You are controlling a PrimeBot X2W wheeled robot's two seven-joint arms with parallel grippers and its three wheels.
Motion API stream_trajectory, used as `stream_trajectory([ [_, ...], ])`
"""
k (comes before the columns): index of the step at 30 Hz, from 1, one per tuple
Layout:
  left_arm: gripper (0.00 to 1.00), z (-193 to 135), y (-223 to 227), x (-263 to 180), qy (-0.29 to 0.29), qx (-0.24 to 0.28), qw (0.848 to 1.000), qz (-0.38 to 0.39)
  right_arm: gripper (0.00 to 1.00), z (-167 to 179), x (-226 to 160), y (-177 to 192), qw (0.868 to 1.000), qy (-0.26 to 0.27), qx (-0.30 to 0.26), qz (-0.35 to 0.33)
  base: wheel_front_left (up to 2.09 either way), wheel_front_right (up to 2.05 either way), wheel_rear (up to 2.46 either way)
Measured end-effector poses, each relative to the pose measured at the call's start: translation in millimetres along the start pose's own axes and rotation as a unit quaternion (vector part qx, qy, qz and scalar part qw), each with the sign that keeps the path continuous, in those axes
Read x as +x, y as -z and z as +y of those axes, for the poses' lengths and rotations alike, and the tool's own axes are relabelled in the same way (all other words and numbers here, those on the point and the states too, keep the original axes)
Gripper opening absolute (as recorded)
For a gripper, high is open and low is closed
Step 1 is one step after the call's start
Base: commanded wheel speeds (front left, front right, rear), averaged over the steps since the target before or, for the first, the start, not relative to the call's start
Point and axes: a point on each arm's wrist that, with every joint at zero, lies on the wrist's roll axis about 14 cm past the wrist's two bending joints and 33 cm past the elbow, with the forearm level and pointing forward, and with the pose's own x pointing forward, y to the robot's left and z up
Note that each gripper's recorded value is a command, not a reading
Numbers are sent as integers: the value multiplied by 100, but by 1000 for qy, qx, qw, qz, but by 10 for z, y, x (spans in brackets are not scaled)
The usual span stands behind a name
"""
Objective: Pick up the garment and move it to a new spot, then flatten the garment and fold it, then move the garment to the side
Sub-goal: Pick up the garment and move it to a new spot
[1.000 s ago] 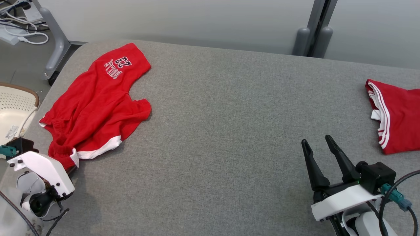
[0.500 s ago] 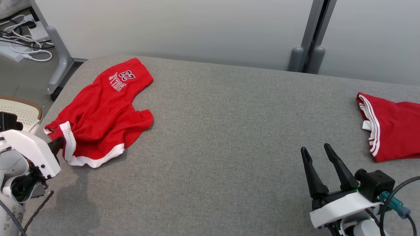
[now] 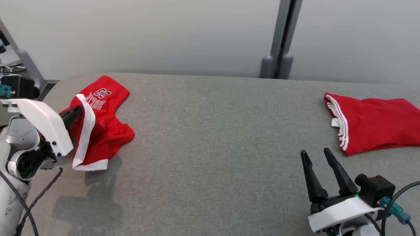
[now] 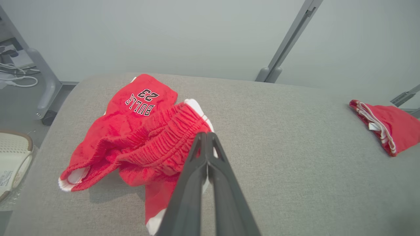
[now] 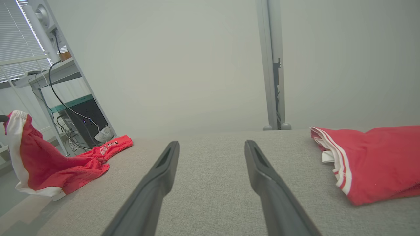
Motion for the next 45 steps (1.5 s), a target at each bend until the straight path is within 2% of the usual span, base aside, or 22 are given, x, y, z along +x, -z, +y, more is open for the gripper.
stream_trajectory([
  [5,0,-594,-98,160,74,47,996,10,100,-168,-153,-96,999,32,-3,-13,0,0,0],
  [10,0,-1261,-98,301,153,95,983,24,100,-386,-347,-200,997,72,-8,-28,0,0,0],
  [16,0,-2113,175,439,253,135,956,61,100,-664,-605,-295,991,124,-15,-40,0,0,0],
  [24,0,-3054,663,588,349,172,914,115,100,-961,-861,-381,982,180,-26,-49,0,0,0],
  [34,0,-3971,1231,706,431,196,868,153,100,-1202,-1016,-378,973,226,-33,-42,0,0,0],
  [41,0,-4262,1465,681,460,207,848,160,100,-1273,-1059,-330,969,242,-33,-33,0,0,0],
  [42,27,-4277,1472,672,463,206,848,158,100,-1271,-1048,-326,970,241,-32,-33,0,0,0],
  [43,93,-4284,1472,667,464,206,847,157,100,-1271,-1036,-323,970,240,-32,-33,0,0,0],
  [44,100,-4287,1465,660,465,206,847,155,100,-1266,-1022,-318,970,238,-32,-32,0,0,0],
  [45,100,-4284,1466,649,466,203,847,155,100,-1259,-1003,-314,971,236,-32,-32,0,0,0],
])
